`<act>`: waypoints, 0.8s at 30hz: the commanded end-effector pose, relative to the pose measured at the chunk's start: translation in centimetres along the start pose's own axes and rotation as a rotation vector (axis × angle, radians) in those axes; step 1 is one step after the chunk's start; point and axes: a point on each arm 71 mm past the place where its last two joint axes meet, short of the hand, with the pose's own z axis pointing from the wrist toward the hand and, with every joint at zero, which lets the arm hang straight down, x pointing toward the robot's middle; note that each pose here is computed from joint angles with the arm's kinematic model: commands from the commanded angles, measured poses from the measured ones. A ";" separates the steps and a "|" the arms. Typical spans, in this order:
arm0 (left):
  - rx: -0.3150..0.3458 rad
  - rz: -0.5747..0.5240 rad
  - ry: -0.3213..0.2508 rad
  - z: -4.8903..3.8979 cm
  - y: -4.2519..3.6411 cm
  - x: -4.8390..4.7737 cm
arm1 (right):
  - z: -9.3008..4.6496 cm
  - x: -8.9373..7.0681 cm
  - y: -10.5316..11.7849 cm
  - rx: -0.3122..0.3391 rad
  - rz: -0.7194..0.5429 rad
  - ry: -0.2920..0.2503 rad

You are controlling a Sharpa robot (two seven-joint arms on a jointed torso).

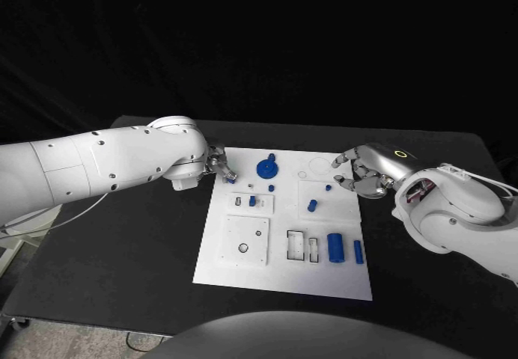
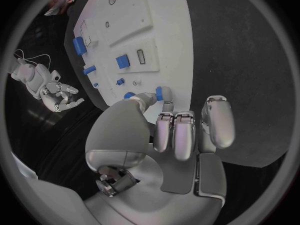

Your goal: Assemble the parts on the task board

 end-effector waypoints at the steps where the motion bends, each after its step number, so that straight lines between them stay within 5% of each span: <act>1: 0.027 -0.023 -0.018 -0.56 -0.01 0.24 | 0.0 0.0 -0.1 0.001 -0.001 0.004; 11: 0.052 -0.025 -0.017 -2.60 0.42 1.27 | 0.0 0.1 -0.2 0.004 0.000 0.006; 24: 0.079 0.029 0.025 -3.81 -0.51 2.68 | -0.1 0.2 -0.2 0.006 0.003 0.009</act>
